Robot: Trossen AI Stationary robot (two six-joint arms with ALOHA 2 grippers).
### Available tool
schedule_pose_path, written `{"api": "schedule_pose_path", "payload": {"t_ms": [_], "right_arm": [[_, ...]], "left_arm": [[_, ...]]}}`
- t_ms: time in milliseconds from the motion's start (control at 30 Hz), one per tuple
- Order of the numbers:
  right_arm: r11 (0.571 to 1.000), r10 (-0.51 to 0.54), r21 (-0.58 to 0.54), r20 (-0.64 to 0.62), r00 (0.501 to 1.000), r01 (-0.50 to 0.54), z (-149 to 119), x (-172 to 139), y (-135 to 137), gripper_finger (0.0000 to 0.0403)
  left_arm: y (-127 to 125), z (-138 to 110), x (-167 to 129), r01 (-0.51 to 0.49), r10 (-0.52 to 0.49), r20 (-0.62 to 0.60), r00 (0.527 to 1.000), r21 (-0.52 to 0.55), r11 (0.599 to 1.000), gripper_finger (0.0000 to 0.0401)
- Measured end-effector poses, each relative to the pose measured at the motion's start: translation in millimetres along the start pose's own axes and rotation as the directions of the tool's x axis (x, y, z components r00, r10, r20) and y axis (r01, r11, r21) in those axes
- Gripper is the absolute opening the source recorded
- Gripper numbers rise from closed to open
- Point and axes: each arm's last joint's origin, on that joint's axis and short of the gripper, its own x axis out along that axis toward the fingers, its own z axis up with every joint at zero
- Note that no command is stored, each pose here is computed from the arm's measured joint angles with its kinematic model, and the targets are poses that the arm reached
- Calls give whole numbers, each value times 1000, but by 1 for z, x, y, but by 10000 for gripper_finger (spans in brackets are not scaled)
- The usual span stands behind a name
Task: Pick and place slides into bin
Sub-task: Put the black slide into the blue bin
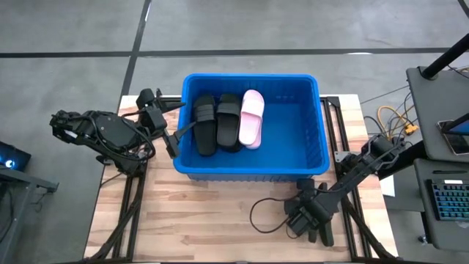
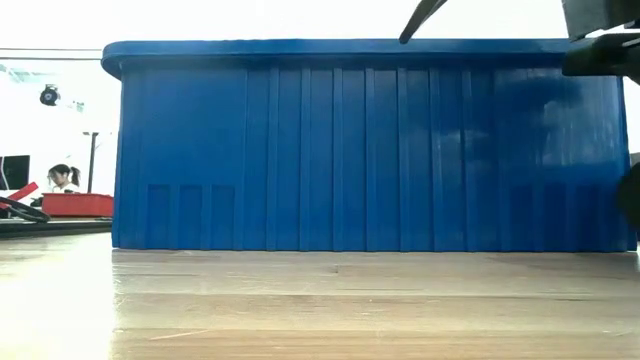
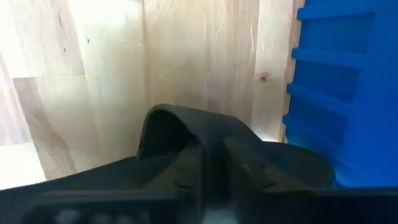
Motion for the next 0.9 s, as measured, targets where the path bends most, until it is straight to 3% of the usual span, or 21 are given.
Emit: {"api": "schedule_pose_path", "payload": {"t_ms": [67,433,633,800,900], "right_arm": [[1000,6,-9,6,1000,-6,1,0,1,21],[993,106,39,115,988,-112,15,-22,10,10],[978,188,45,215,958,-202,27,-58,13,9],[953,270,42,330,905,-300,38,-99,13,9],[948,259,57,437,862,-314,44,-124,9,9]], "left_arm": [[0,0,0,-1,1,0,1000,0,1000,262],[0,0,0,-1,1,0,1000,1,1000,262],[0,0,0,-1,1,0,1000,0,1000,262],[0,0,0,-1,1,1,1000,-1,1000,262],[0,0,0,-1,1,1,1000,-2,1000,262]]}}
